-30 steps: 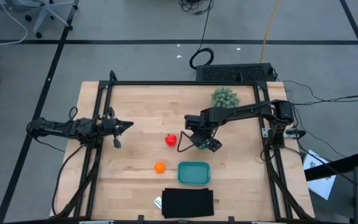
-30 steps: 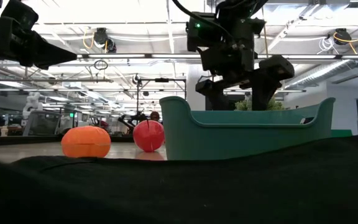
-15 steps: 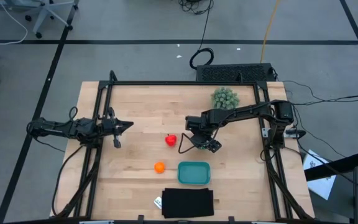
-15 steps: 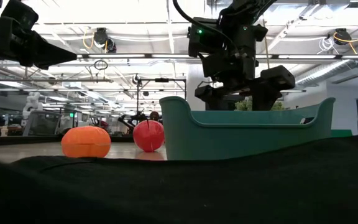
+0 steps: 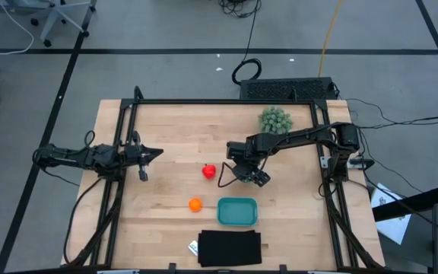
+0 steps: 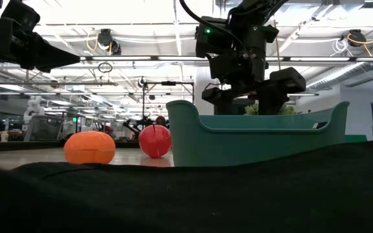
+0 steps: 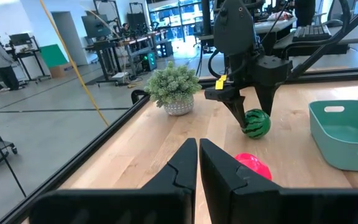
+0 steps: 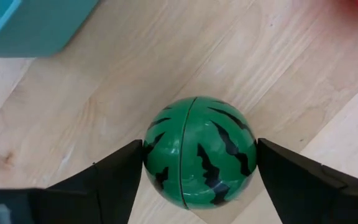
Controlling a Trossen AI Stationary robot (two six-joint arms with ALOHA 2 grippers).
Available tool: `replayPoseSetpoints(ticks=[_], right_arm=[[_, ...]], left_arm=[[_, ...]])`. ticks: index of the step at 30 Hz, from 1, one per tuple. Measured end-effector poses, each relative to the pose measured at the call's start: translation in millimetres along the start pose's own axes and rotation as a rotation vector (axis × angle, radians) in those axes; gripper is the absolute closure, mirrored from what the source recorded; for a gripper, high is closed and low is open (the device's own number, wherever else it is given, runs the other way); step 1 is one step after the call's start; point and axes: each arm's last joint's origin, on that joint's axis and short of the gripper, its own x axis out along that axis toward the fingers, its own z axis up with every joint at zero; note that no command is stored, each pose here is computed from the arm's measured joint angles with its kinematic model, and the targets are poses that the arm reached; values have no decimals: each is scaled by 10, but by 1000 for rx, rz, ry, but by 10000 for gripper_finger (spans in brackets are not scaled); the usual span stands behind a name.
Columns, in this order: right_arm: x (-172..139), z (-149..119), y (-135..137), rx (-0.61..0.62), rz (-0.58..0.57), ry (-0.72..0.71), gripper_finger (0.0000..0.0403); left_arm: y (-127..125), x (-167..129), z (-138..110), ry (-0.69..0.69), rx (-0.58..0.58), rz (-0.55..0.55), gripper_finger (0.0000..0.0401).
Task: Pick and placing Produce into tupperware
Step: Put the watermelon toy into the green bin
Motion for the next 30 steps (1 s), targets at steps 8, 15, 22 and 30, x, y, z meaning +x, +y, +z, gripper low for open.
replayPoseSetpoints(ticks=[8, 15, 22, 30], right_arm=[[-1, -1, -1, 1, 1, 0, 122], [-13, -2, 1, 0, -8, 5, 123], [-200, 8, 39, 21, -48, -32, 124], [-455, 6, 106, 145, -99, -80, 124]], left_arm=[[0, 0, -1, 1, -1, 0, 377], [0, 0, -1, 1, -3, 0, 377], [0, 0, 0, 1, -3, 0, 377], [0, 0, 1, 0, -3, 0, 377]])
